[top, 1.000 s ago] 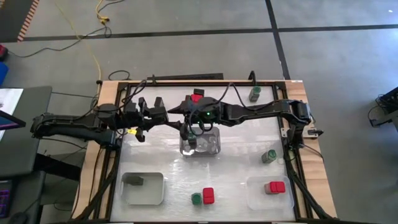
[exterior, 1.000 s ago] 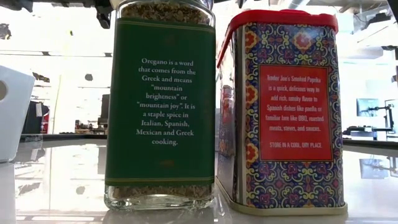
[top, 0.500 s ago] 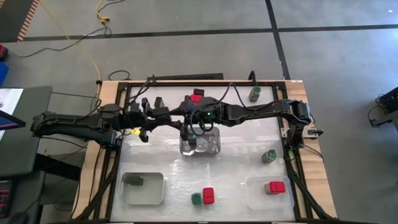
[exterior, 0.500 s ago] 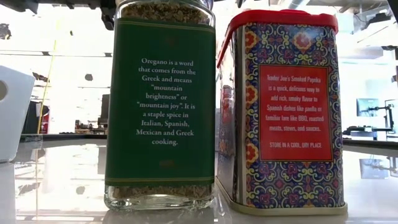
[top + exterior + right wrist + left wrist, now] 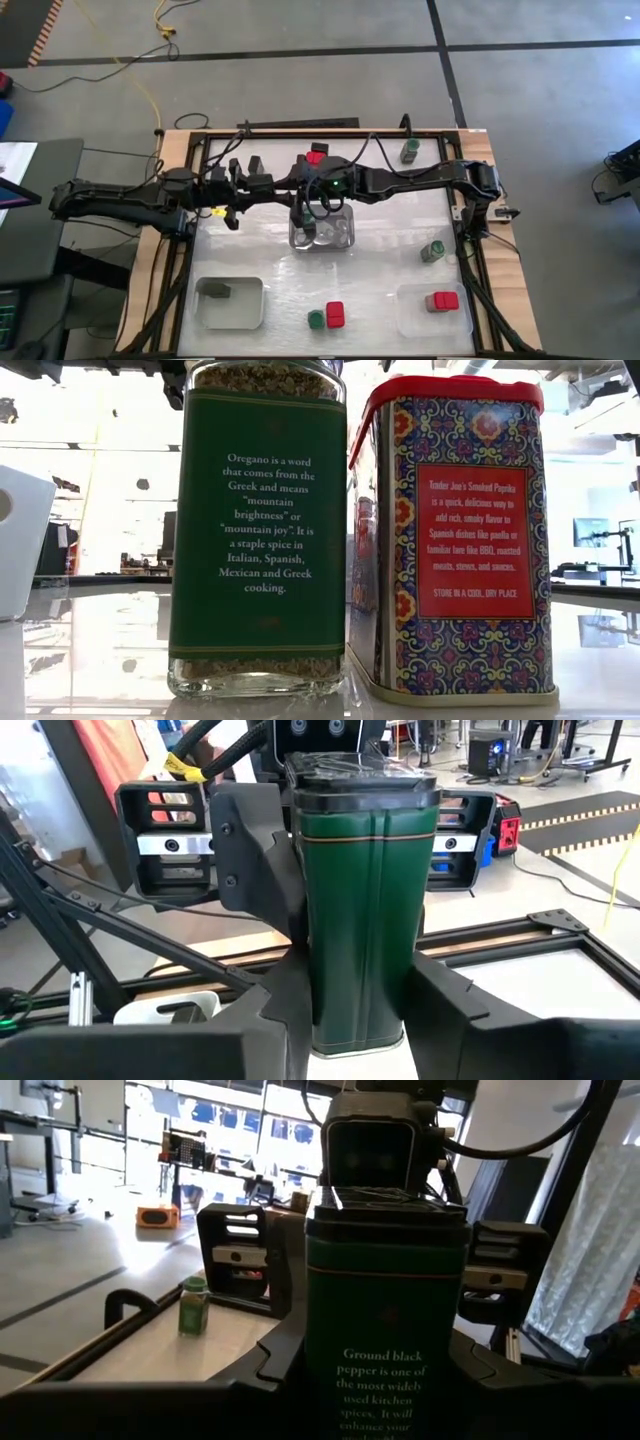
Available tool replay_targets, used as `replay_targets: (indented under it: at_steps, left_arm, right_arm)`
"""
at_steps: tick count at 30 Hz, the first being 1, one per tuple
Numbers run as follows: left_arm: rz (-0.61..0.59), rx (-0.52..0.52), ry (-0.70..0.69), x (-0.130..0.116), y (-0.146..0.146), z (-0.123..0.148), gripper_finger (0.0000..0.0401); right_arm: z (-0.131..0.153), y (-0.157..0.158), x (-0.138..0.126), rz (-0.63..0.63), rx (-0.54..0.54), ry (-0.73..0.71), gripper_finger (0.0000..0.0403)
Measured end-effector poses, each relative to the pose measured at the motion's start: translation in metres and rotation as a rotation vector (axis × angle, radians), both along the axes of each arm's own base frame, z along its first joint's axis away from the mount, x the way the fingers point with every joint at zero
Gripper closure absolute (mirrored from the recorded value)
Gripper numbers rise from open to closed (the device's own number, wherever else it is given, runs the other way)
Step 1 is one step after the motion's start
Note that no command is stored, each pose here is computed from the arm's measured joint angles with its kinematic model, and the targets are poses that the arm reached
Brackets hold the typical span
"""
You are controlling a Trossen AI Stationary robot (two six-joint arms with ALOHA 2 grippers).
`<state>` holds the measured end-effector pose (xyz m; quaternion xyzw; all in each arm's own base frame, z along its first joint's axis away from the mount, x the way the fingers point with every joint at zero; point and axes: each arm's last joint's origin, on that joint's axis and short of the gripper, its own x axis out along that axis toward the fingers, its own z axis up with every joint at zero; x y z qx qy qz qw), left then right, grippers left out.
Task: Sort spices by type
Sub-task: Put the right black seasoning can into the grey bin
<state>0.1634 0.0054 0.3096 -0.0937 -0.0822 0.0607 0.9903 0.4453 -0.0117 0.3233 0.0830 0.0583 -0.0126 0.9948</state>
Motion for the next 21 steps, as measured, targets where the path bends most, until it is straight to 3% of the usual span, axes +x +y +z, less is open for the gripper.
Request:
replay_targets:
  at_steps: [11, 21]
  left_arm:
    - [0.012, 0.014, 0.003, 0.0001, 0.0003, -0.0002, 0.0273]
    - [0.037, 0.005, 0.001, 0.0000, 0.0012, -0.0002, 0.0197]
  right_arm:
    - [-0.0011, -0.0002, -0.0001, -0.006, -0.001, 0.011, 0.0258]
    - [-0.0036, -0.0007, 0.0000, -0.014, 0.002, 0.030, 0.0256]
